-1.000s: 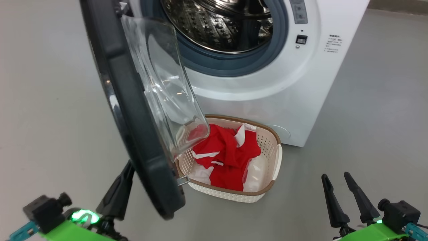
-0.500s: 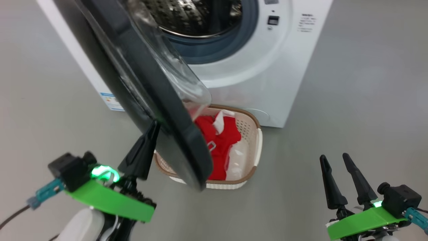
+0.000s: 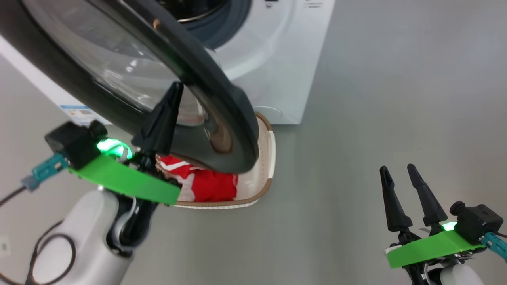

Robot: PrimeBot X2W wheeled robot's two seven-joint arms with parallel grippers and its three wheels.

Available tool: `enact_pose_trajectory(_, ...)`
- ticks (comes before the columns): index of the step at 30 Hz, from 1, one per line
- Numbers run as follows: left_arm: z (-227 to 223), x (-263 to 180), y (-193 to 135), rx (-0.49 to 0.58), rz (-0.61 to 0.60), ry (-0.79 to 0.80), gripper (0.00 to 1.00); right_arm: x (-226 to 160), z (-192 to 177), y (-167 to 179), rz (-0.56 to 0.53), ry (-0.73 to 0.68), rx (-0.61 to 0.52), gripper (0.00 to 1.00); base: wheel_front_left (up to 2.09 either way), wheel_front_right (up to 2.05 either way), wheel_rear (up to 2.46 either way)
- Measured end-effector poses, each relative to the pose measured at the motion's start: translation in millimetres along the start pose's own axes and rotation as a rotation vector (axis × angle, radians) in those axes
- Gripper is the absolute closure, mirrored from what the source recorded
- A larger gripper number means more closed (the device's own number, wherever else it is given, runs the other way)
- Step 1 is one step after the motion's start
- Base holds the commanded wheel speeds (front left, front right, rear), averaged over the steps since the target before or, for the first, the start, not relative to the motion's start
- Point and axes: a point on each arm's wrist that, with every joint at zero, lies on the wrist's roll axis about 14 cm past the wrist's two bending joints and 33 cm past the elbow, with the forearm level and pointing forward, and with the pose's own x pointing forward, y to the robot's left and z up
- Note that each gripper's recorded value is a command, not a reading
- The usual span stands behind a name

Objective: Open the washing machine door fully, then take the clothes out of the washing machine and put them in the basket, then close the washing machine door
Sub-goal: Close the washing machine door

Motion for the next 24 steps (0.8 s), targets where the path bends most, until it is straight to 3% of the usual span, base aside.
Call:
enact_pose_trajectory(14,-9,68,-3,-0.023,-0.046,-0.022,1.00,-4,10,-31,-0.095,-0.031,0.013,0.00,0.00,0.00,0.00)
enact_pose_trajectory(24,-11,89,2,-0.004,-0.041,-0.034,1.00,-12,14,-45,-0.142,-0.040,0.019,0.00,0.00,0.00,0.00)
